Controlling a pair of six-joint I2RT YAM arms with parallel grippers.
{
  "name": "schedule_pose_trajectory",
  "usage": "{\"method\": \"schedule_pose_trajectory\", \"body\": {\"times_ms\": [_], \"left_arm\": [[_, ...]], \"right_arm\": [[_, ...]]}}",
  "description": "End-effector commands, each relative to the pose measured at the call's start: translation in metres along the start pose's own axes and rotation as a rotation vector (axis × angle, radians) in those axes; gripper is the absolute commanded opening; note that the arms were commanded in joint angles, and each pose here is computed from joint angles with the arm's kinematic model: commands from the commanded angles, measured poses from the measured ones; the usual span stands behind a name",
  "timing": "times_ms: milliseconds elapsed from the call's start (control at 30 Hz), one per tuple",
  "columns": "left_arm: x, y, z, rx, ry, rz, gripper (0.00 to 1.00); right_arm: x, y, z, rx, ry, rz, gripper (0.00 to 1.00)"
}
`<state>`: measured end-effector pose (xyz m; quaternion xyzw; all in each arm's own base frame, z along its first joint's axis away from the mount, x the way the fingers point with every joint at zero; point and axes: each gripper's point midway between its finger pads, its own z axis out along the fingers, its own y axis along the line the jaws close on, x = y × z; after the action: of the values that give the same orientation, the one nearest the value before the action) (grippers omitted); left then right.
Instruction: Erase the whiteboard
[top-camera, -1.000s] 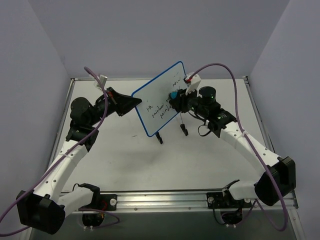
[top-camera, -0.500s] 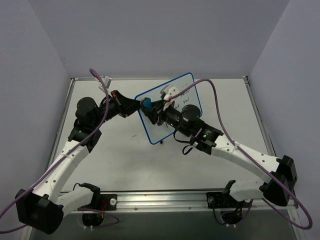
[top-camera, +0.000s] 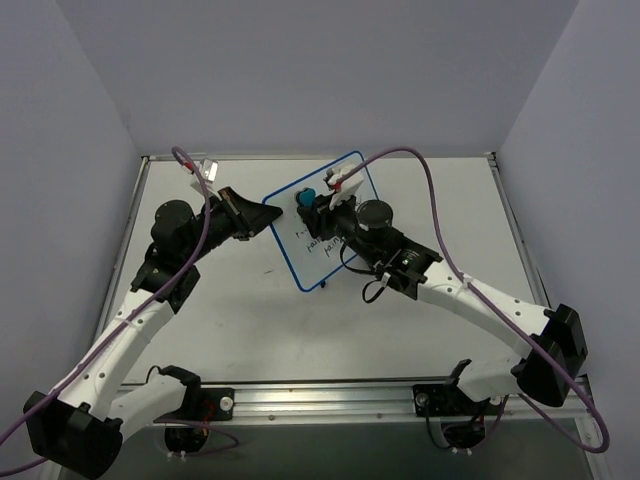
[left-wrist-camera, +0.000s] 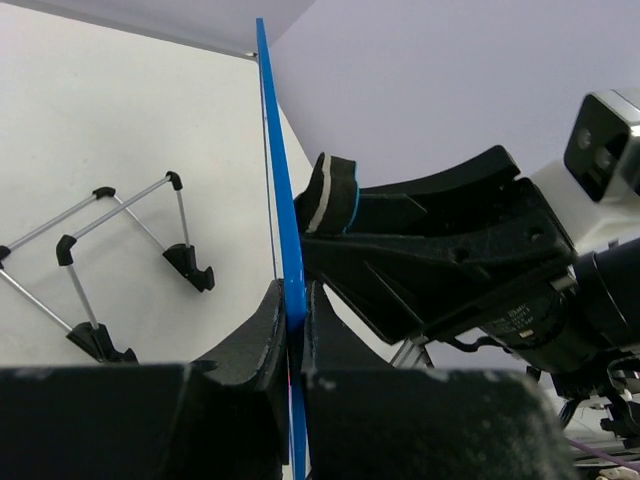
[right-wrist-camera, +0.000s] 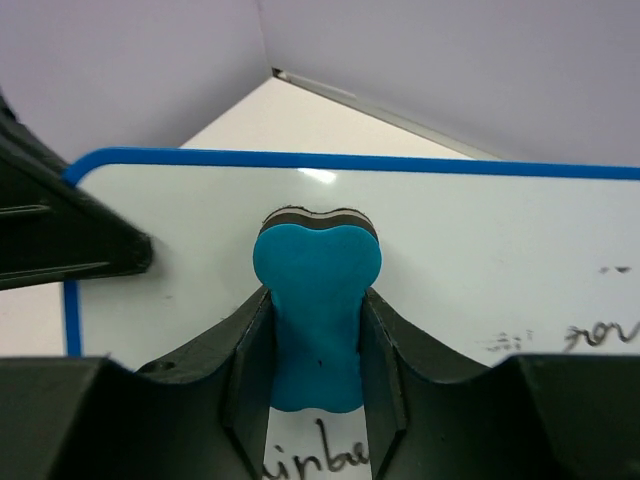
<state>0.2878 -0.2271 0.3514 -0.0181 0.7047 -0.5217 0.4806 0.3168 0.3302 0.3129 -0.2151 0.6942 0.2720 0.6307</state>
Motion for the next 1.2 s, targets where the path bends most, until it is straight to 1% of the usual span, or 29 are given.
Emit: {"method": "schedule_pose_trajectory", "body": {"times_ms": [0, 67, 167, 200, 300, 367, 533, 633, 700, 767, 833, 867, 1000, 1067, 1167], "left_arm": [[-0.033, -0.09, -0.019, 0.319, -0.108, 0.045, 0.02], [-0.032, -0.085, -0.016, 0.31, -0.113, 0.037, 0.02], [-0.033, -0.083, -0.014, 0.316, -0.123, 0.028, 0.02], [-0.034, -0.084, -0.013, 0.32, -0.129, 0.029, 0.02], [-0.036, -0.085, -0.012, 0.332, -0.136, 0.022, 0.02], [-0.036, -0.087, -0.011, 0.348, -0.126, 0.015, 0.02], [-0.034, -0.095, -0.017, 0.393, -0.112, 0.008, 0.02], [-0.034, -0.097, -0.02, 0.398, -0.116, 0.017, 0.02], [-0.036, -0.094, -0.021, 0.384, -0.124, 0.022, 0.02], [-0.035, -0.088, -0.018, 0.37, -0.123, 0.017, 0.02], [-0.035, -0.085, -0.017, 0.37, -0.124, 0.008, 0.02], [-0.035, -0.082, -0.015, 0.367, -0.125, 0.003, 0.02], [-0.035, -0.077, -0.013, 0.364, -0.128, -0.013, 0.02], [-0.035, -0.078, -0.014, 0.369, -0.126, -0.017, 0.02], [-0.036, -0.081, -0.016, 0.381, -0.123, -0.018, 0.02]], "right_arm": [[0.062, -0.008, -0.001, -0.021, 0.213, 0.028, 0.1], [0.061, -0.007, -0.003, -0.024, 0.215, 0.036, 0.11], [0.058, 0.003, -0.002, -0.071, 0.189, 0.064, 0.11], [0.056, 0.011, -0.002, -0.116, 0.184, 0.077, 0.11], [0.06, 0.02, -0.001, -0.16, 0.198, 0.099, 0.11], [0.069, 0.009, 0.001, -0.11, 0.218, 0.084, 0.11], [0.088, -0.068, 0.001, 0.112, 0.265, 0.094, 0.1], [0.096, -0.092, -0.001, 0.175, 0.298, 0.081, 0.09], [0.089, -0.083, 0.0, 0.136, 0.28, 0.094, 0.08], [0.084, -0.057, 0.001, 0.047, 0.263, 0.108, 0.08], [0.079, -0.036, 0.002, -0.005, 0.254, 0.105, 0.08], [0.078, -0.015, 0.001, -0.055, 0.255, 0.099, 0.08], [0.07, 0.032, -0.003, -0.168, 0.229, 0.108, 0.08], [0.07, 0.035, -0.003, -0.17, 0.225, 0.113, 0.08], [0.073, 0.021, 0.001, -0.109, 0.227, 0.094, 0.08]]}}
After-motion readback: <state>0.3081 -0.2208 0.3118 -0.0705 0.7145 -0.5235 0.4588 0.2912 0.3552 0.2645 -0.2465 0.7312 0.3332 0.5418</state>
